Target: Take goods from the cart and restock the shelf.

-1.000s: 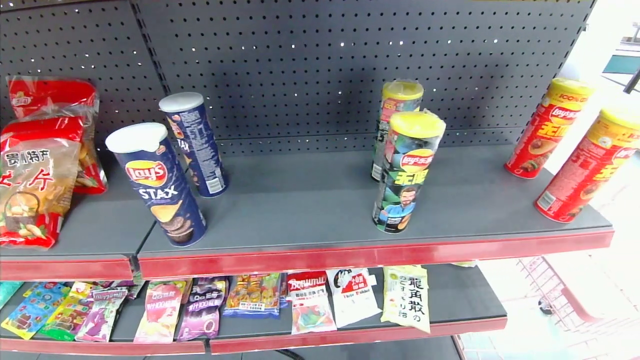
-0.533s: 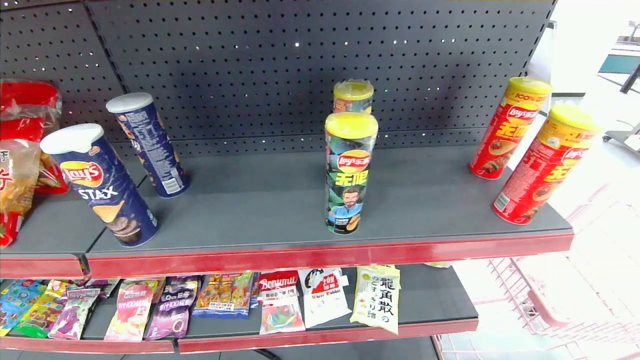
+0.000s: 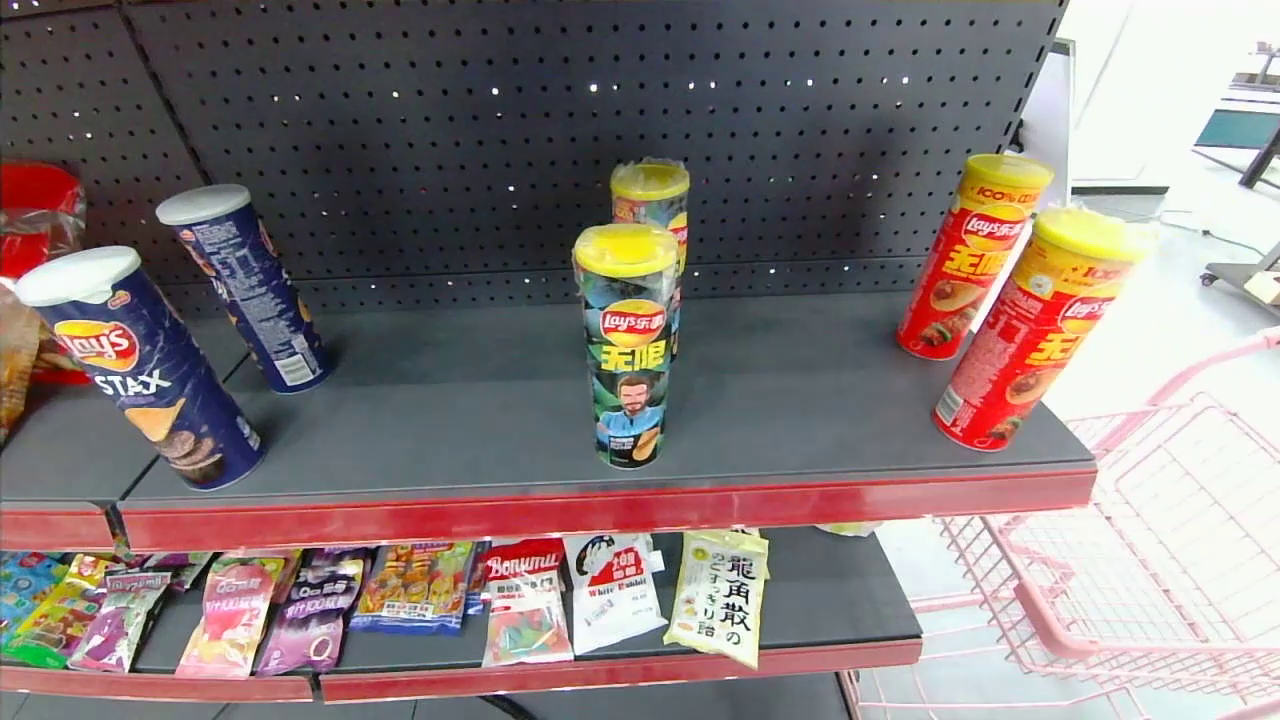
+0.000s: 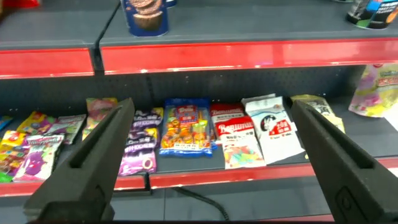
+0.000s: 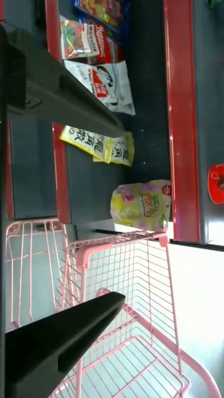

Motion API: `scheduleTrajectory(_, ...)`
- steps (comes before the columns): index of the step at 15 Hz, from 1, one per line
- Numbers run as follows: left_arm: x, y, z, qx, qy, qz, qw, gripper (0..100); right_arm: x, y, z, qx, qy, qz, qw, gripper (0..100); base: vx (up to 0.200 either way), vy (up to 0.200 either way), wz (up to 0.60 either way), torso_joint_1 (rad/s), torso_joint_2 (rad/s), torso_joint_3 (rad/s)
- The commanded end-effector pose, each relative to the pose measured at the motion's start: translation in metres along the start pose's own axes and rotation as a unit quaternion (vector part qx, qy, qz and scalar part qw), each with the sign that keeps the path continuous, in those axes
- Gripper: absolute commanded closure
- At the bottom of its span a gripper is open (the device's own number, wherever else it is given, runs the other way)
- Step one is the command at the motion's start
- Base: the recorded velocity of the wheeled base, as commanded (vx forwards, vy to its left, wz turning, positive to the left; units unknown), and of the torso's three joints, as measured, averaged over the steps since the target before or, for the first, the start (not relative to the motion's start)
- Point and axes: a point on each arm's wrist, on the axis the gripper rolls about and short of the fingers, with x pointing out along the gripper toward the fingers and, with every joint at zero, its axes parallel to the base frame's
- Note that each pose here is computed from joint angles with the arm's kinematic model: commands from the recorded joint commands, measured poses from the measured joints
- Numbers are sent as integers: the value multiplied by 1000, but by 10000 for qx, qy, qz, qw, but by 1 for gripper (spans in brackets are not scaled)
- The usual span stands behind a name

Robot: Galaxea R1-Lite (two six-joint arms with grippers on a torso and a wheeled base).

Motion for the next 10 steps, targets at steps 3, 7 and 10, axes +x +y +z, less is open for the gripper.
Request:
scheduleTrajectory(3, 0, 0, 0, -2, 9, 0, 10000, 0, 0, 0, 0, -2, -3, 0, 10000, 0, 200, 0, 0, -4, 1, 5)
scheduleTrajectory(7, 0, 0, 0, -2, 9, 0, 10000, 0, 0, 0, 0, -2, -3, 0, 10000, 0, 0, 0, 0, 0, 0, 0)
scheduleTrajectory(10, 0, 0, 0, -9, 9, 0, 10000, 0, 0, 0, 0, -2, -3, 0, 10000, 0, 0, 0, 0, 0, 0, 0)
